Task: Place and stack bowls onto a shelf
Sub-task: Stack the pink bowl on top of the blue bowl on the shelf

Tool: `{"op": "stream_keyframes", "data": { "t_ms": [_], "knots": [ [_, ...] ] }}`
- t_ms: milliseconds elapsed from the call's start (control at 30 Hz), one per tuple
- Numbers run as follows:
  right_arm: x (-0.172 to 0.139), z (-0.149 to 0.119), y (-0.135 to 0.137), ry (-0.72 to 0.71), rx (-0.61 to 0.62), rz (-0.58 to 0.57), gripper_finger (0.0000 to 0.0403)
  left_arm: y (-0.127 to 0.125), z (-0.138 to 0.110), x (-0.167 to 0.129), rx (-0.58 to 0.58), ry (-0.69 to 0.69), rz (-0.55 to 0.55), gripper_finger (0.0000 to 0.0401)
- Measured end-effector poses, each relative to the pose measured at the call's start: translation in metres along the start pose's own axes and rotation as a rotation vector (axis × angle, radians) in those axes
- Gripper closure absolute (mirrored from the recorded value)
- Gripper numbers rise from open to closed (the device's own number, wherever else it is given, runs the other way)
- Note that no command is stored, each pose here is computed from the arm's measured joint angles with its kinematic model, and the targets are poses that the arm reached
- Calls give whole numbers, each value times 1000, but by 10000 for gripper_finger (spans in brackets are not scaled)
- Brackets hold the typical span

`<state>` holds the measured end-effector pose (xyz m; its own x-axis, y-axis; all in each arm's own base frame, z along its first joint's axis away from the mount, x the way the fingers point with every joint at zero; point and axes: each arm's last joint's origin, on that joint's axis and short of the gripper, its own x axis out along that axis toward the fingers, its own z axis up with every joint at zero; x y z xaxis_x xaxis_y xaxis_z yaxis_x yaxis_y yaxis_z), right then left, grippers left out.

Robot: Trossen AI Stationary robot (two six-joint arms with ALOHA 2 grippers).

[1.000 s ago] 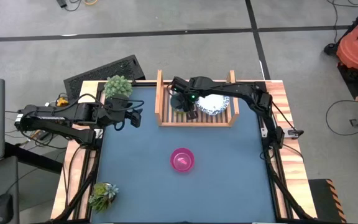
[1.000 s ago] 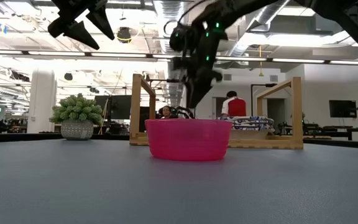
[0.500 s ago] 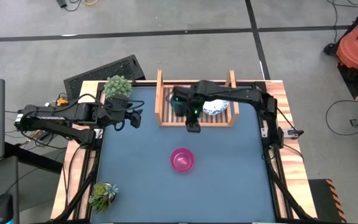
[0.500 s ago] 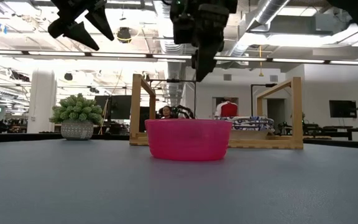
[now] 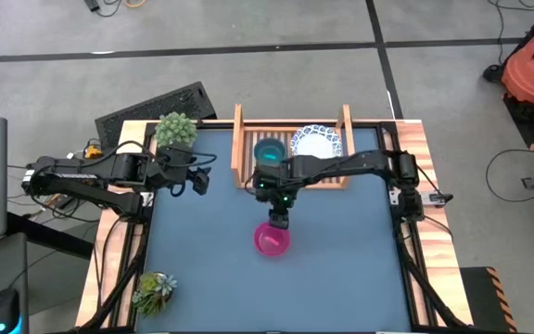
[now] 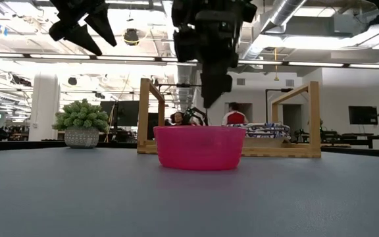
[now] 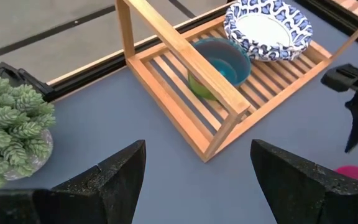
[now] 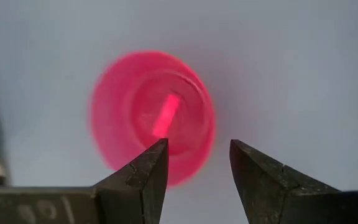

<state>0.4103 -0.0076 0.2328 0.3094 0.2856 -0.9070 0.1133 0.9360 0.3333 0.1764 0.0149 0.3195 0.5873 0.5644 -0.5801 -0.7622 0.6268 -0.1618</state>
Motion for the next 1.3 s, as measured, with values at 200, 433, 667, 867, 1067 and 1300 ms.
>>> {"op": "stream_keyframes", "data": {
  "t_ms": [200,433,667,867,1067,1300],
  "knots": [
    [16,-5,11,-39,-39,-147,207,0,0,0,60,0,0,127],
    [33,-15,23,-43,-4,-168,207,0,0,0,113,0,1,127],
    [46,-21,17,-83,38,-262,207,0,0,0,146,-1,2,127],
    [59,-30,12,-74,61,-259,210,0,0,0,146,-2,2,127],
    [62,-33,10,-64,70,-255,271,0,0,0,145,-5,5,127],
    [60,-31,6,-61,87,-213,381,0,0,0,143,-14,17,127]
  ]
}}
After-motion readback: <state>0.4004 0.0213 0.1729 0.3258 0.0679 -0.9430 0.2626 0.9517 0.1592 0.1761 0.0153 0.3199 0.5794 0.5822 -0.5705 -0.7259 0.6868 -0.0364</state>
